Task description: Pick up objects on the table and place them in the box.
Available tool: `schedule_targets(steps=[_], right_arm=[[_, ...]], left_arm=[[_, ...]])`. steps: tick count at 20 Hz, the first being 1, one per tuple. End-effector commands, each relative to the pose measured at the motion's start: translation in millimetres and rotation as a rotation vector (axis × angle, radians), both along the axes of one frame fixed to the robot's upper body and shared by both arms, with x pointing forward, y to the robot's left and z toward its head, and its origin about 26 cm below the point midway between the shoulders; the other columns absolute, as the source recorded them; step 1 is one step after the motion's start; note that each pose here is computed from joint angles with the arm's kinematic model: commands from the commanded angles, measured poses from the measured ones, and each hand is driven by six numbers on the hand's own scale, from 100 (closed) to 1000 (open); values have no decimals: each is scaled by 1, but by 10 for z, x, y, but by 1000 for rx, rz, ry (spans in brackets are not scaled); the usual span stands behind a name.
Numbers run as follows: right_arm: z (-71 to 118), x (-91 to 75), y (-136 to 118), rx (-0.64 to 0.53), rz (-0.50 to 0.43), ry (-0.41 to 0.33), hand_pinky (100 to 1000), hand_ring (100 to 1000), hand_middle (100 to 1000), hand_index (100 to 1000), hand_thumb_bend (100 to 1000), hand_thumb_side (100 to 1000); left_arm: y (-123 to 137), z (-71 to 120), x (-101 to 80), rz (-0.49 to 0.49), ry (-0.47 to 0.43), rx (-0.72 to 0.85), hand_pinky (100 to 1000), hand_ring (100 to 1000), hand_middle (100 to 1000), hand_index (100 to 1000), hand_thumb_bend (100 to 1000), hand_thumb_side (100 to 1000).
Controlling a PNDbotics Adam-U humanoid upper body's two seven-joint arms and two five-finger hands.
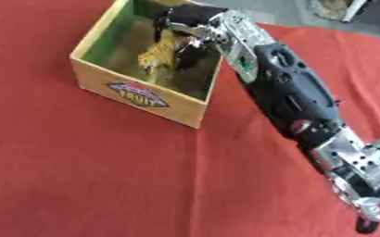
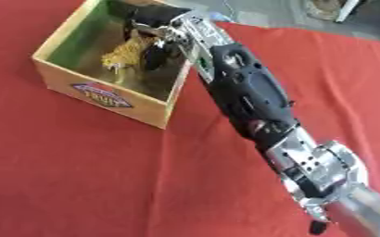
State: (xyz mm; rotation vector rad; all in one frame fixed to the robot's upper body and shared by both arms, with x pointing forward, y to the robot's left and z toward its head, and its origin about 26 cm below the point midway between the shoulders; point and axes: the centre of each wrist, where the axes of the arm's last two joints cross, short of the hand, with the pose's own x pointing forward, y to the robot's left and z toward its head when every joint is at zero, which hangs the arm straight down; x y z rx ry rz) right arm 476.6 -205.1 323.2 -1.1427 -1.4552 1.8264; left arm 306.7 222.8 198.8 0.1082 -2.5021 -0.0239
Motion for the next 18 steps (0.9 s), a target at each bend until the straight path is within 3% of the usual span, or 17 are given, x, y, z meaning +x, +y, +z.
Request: schedule_targets(steps=[1,5,9,13,18], right_arm=[[264,-51,-95,-51,-35,-47,980,976,956,989,481,772],[332,-71,-94,-73,-41,-70,1000,1000,978,1000,554,802],[362,-77,-97,-81,-34,-78,1000,1000,977,1000,557,790],[392,-88,-102,-75,-29,-91,1000,1000,971,1000,532,782],[413,-107,-89,-41,-15,-112,1000,986,936,988,399,746]], left_arm=[[10,68,-23,-7,-26,16,496,446,563,679,100,556],[11,68,-24,-7,-25,17,496,446,563,679,100,558],[16,66,-24,-6,-24,18,495,446,563,679,100,558],[20,63,-25,-5,-21,21,492,446,563,679,100,558],[25,58,-26,-3,-19,19,490,446,564,679,100,557]])
